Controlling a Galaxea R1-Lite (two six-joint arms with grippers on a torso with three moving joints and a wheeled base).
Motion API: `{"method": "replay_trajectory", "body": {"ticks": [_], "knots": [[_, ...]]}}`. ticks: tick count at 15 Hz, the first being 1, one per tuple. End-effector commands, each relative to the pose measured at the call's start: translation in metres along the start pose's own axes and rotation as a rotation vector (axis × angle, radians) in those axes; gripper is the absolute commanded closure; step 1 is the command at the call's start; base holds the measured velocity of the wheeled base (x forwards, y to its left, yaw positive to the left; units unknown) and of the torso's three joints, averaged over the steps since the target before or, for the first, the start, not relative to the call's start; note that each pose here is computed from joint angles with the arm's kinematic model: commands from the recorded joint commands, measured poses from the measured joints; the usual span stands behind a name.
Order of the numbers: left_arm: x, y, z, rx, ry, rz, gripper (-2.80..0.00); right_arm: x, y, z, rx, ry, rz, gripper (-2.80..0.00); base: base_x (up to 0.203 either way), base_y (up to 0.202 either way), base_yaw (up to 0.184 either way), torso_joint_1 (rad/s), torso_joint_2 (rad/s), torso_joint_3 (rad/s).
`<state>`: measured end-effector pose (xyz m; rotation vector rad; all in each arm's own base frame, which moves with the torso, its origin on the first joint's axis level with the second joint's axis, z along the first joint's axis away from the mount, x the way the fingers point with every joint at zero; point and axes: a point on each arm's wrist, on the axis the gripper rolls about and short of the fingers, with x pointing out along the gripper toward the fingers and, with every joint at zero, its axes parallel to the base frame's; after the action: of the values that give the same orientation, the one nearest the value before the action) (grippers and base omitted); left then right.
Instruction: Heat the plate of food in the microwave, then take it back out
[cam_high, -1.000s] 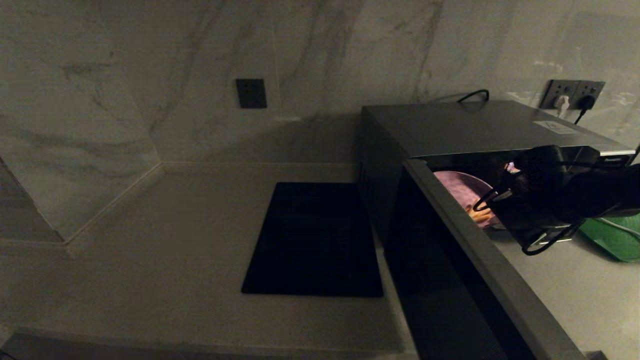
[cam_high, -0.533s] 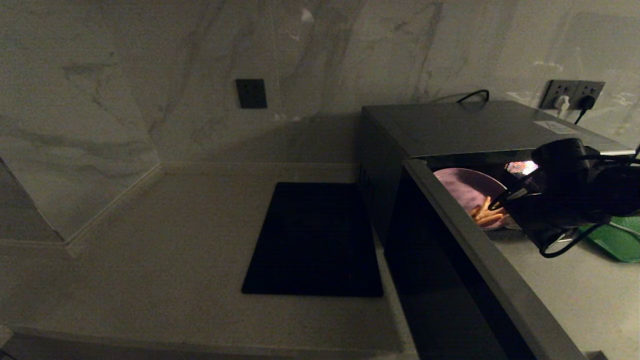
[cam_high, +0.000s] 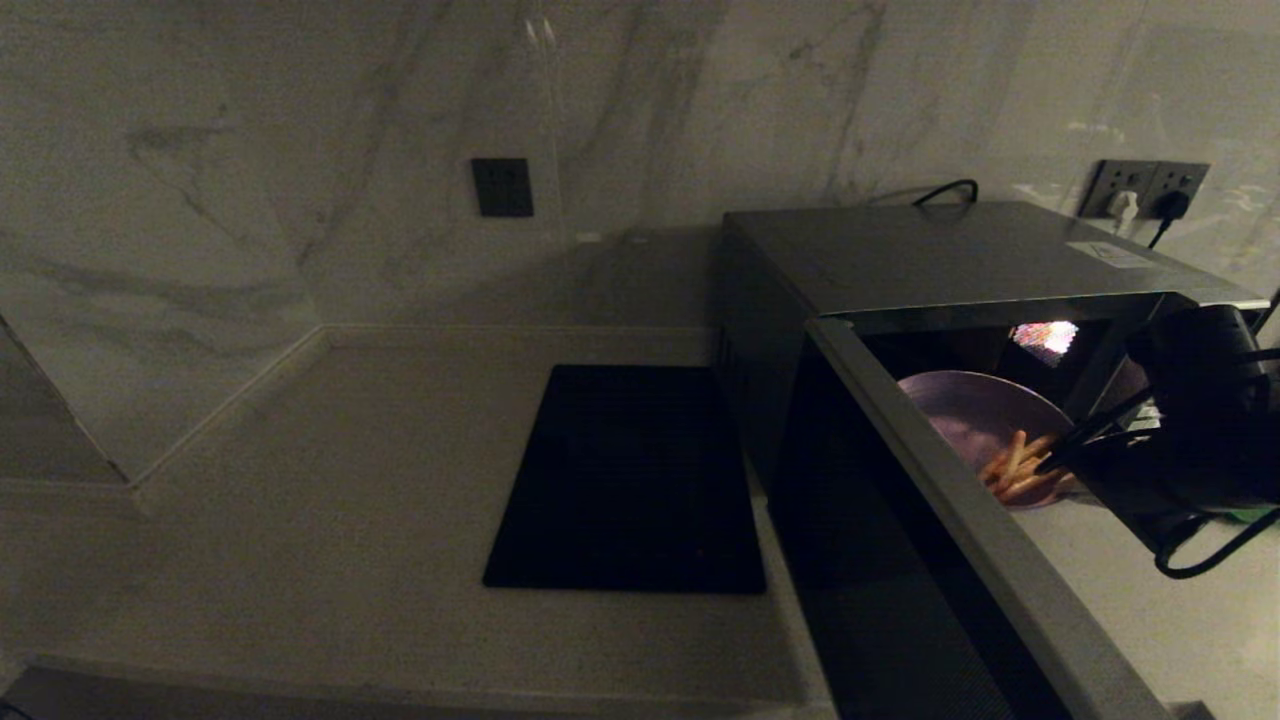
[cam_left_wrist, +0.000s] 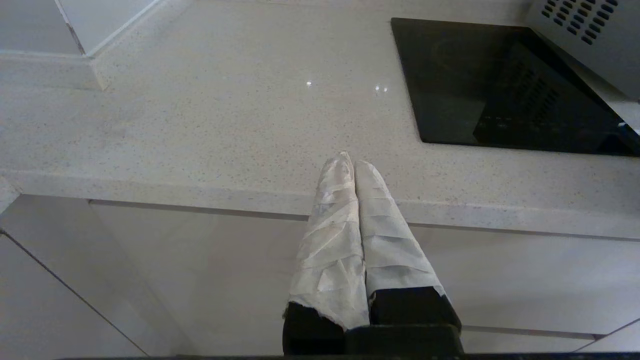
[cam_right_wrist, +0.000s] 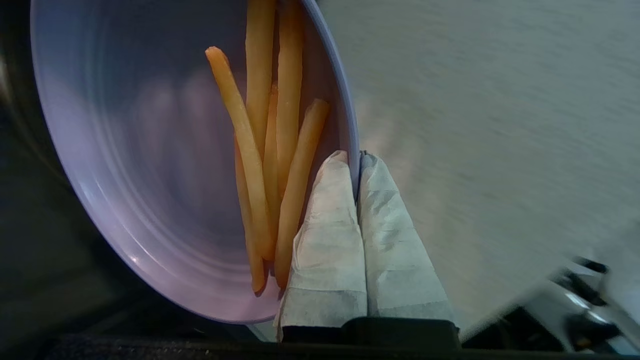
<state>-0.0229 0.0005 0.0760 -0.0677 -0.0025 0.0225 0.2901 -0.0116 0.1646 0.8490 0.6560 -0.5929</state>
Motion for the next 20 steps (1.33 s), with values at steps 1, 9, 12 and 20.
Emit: {"method": "replay_trajectory", "body": {"ticks": [1,9,12,20], "knots": [[0.000,0.000,0.000,-0.001,0.000,0.000,0.00,-0.022,-0.015,-0.003,0.008,-0.032,-0.001,0.00,0.000,0.000,0.000,0.000,0.00,0.000],[0.000,0.000,0.000,-0.001,0.000,0.000,0.00,-0.043,-0.081,0.021,0.097,-0.181,-0.180,0.00,0.000,0.000,0.000,0.000,0.00,0.000],[0.000,0.000,0.000,-0.001,0.000,0.000,0.00,-0.047,-0.102,0.038,0.164,-0.238,-0.243,0.00,0.000,0.000,0.000,0.000,0.00,0.000],[0.000,0.000,0.000,-0.001,0.000,0.000,0.00,-0.027,-0.178,0.076,0.306,-0.387,-0.422,0.00,0.000,0.000,0.000,0.000,0.00,0.000]]}}
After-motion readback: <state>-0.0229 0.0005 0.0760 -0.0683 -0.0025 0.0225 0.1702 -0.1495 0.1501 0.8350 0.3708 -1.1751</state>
